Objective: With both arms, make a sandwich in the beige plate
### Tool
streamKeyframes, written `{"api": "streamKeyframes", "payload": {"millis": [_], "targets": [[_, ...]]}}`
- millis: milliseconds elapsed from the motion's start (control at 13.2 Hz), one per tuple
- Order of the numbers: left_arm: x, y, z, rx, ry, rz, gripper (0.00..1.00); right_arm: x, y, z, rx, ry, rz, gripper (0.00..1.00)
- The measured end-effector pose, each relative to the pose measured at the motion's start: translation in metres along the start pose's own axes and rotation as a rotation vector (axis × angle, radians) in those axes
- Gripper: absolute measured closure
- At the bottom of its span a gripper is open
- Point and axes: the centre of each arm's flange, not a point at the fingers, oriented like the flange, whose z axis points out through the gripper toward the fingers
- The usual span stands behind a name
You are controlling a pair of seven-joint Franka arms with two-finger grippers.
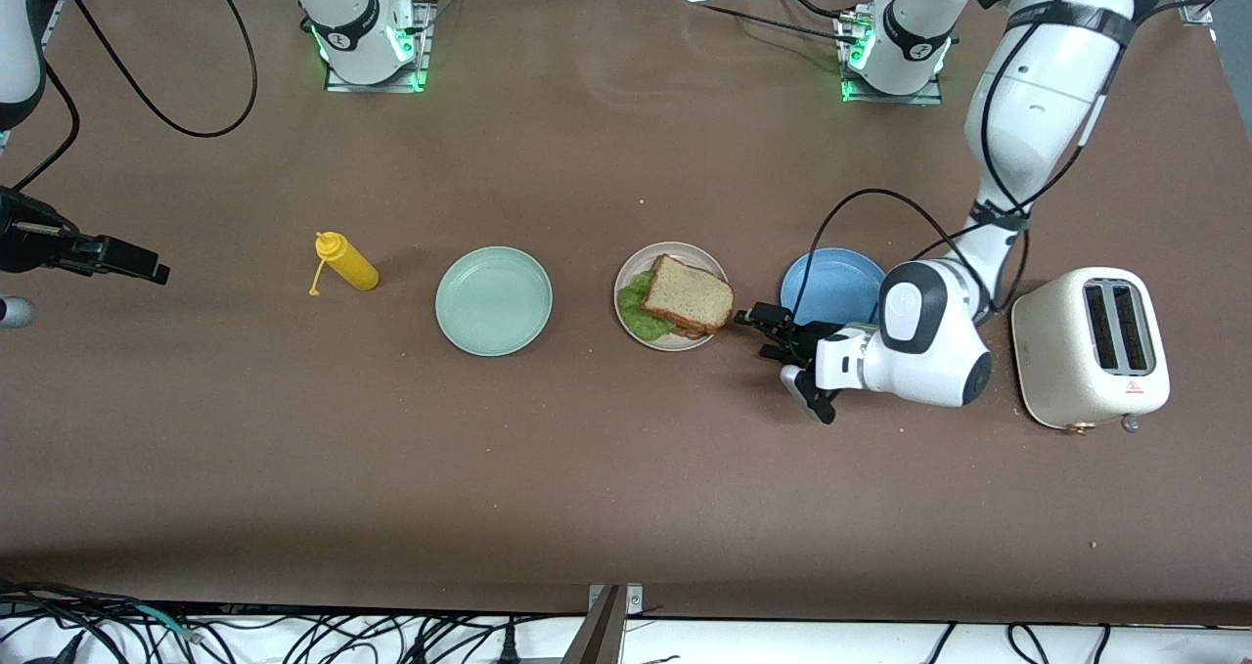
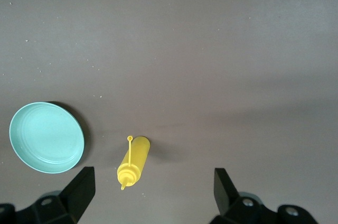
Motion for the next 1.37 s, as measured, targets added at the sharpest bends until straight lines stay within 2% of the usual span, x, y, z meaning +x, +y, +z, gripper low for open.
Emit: {"api": "streamKeyframes", "payload": {"millis": [152,456,608,759,911,1139,1215,1367], "targets": [[0.001,0.027,-0.053,0.189,-0.035,-0.043,0.00,0.000,0.000,0.000,0.000,0.000,0.000,0.00],[-0.014,0.085,-0.138,0.468,-0.070,-0.162,0.00,0.000,0.000,-0.001,0.000,0.001,0.000,0.00],[-0.028,0.105,-0.179,0.566,-0.044,-0.250,0.00,0.000,0.001,-0.001,-0.004,0.002,0.000,0.00],[-0.048,0.122,-0.231,0.654,0.015,-0.328,0.00,-0.001,0.003,-0.002,-0.031,0.003,-0.003,0.00],[-0.071,0.145,-0.286,0.709,0.106,-0.391,0.00,-0.001,0.003,-0.003,-0.064,0.005,-0.010,0.00],[-0.111,0.168,-0.353,0.737,0.218,-0.448,0.00,-0.002,0.003,-0.003,-0.103,0.000,-0.018,0.00],[-0.121,0.171,-0.363,0.736,0.229,-0.460,0.00,-0.003,0.004,-0.002,-0.106,-0.004,-0.013,0.00],[-0.133,0.173,-0.368,0.722,0.205,-0.504,0.00,-0.004,0.003,-0.003,-0.125,-0.005,-0.010,0.00]]}}
